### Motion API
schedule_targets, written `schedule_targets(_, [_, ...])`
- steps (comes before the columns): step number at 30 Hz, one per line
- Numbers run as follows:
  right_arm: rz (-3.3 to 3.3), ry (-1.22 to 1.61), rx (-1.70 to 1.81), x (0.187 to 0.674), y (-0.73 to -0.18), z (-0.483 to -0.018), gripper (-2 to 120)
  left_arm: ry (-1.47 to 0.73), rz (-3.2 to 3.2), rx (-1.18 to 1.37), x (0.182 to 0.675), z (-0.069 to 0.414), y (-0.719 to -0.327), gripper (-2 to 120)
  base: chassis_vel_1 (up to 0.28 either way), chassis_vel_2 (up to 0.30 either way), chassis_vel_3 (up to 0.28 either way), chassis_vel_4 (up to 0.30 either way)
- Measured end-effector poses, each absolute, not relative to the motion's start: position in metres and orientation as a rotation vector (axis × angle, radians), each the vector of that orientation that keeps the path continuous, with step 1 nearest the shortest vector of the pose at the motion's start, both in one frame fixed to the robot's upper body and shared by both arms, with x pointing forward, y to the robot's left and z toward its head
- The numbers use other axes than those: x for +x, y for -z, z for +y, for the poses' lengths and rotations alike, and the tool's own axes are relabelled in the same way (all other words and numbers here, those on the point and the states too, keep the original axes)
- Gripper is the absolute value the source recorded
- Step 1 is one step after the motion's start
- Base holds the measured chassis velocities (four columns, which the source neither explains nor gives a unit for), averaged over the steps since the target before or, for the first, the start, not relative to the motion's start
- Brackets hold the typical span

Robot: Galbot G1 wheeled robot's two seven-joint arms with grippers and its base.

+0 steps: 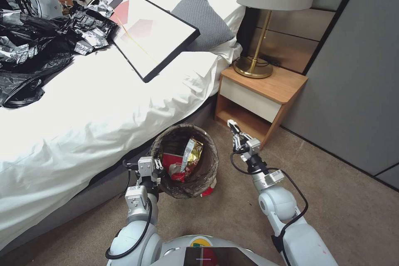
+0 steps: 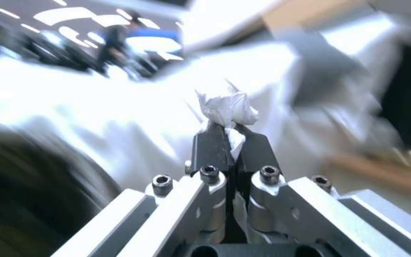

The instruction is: Pick up the trash bin, then pick up the garbage from the floor and place it into the trash bin.

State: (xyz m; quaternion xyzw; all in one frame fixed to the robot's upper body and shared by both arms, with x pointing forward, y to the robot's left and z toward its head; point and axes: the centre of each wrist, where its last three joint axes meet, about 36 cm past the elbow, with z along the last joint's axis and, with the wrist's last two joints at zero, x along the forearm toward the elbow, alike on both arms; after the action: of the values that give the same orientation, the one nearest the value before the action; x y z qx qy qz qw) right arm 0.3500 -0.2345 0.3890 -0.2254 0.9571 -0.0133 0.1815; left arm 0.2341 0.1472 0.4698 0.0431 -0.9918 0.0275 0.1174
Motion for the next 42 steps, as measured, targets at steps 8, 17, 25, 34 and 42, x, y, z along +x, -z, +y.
schedule_targets(8, [2.584, 0.051, -0.784, 0.345, -0.42, -0.22, 0, -0.081, -2.902, 0.126, 0.234, 0.147, -0.47, 2, 0.0, 0.0, 0.0, 0.0])
schedule_targets(17, [2.496, 0.07, -0.976, 0.337, -0.431, -0.206, 0, -0.081, -2.902, 0.126, 0.234, 0.147, -0.47, 2, 0.0, 0.0, 0.0, 0.0])
schedule_targets(25, [2.542, 0.077, -1.067, 0.337, -0.402, -0.184, 2, -0.081, -2.902, 0.126, 0.234, 0.147, -0.47, 2, 0.0, 0.0, 0.0, 0.0])
schedule_targets(34, [2.629, 0.035, -1.104, 0.332, -0.377, -0.166, 32, -0.081, -2.902, 0.126, 0.234, 0.147, -0.47, 2, 0.0, 0.0, 0.0, 0.0])
schedule_targets(42, [2.659, 0.037, -1.137, 0.32, -0.365, -0.161, 65, -0.081, -2.902, 0.126, 0.234, 0.147, -0.47, 2, 0.0, 0.0, 0.0, 0.0])
